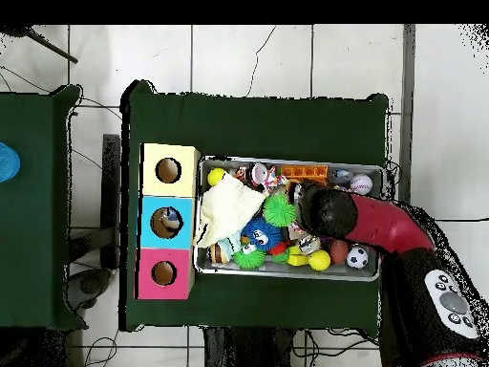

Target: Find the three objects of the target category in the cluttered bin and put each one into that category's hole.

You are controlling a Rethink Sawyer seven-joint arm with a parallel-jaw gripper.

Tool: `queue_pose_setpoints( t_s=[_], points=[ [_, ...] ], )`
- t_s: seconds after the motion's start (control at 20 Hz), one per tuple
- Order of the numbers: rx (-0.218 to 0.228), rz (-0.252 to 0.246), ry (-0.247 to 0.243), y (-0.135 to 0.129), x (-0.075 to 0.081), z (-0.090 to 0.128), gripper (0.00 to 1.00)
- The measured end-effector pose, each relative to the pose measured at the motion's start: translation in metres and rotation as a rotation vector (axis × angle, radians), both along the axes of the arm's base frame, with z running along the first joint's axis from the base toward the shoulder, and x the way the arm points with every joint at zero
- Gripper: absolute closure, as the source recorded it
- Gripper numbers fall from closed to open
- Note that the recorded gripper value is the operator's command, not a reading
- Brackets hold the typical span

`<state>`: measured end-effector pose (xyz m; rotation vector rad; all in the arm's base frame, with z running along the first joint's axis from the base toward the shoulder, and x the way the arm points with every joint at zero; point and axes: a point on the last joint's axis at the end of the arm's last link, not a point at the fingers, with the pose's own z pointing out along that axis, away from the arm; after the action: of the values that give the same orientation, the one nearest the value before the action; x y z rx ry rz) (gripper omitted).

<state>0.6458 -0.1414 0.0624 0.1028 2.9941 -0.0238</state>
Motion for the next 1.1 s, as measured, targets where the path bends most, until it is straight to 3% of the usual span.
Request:
queue_pose_setpoints(
  t_s=[0.5, 1.1],
  points=[
    [-0.024, 0.024, -0.003, -0.006, -0.004, -0.003, 0.00],
    [-0.055, 0.042, -0.065, -0.018, -0.006, -0.017, 0.00]
  ],
)
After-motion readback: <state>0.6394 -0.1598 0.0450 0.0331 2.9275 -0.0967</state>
